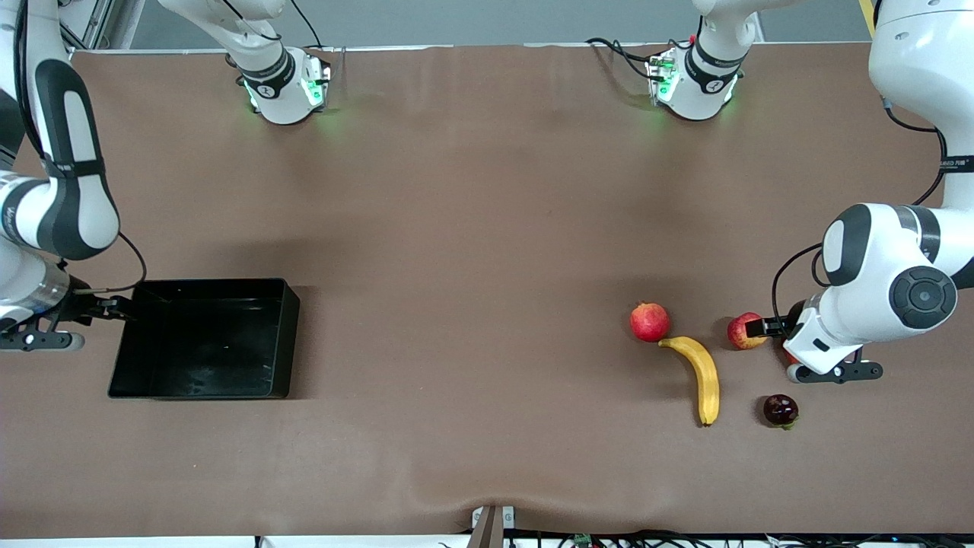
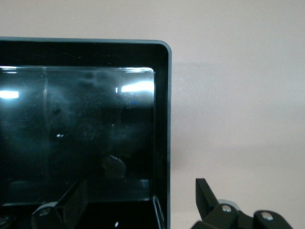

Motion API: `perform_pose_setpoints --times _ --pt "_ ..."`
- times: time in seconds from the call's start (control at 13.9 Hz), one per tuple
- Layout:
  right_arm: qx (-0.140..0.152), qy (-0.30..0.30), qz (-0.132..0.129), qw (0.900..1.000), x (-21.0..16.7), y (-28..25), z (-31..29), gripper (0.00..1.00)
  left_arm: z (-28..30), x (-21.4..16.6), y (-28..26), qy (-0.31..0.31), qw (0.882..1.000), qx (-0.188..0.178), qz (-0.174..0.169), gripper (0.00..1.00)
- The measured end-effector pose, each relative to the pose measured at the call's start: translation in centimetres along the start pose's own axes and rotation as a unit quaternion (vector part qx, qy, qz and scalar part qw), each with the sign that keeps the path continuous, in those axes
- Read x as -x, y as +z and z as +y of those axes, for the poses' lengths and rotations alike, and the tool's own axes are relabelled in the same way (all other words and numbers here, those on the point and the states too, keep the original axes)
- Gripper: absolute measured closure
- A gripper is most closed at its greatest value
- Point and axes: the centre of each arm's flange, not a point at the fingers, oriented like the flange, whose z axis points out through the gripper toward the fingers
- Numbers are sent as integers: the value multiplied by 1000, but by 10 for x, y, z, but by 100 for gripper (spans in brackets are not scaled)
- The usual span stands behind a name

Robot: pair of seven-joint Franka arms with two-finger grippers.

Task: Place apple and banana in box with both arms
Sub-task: 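Grasp the apple with the left gripper while the right gripper grips the tray rim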

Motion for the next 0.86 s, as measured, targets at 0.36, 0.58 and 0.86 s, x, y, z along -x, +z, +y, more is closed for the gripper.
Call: perform_pose_setpoints --times 0.36,0.58,0.86 --pt "-25 -37 -7 999 1 38 7 0 -4 1 7 -3 1000 0 -6 0" --pt "-31 -48 -14 998 1 56 11 0 -13 -1 26 -10 1000 3 -20 0" --pt "-46 -60 -23 997 1 80 12 0 -24 -2 45 -17 999 7 -30 0"
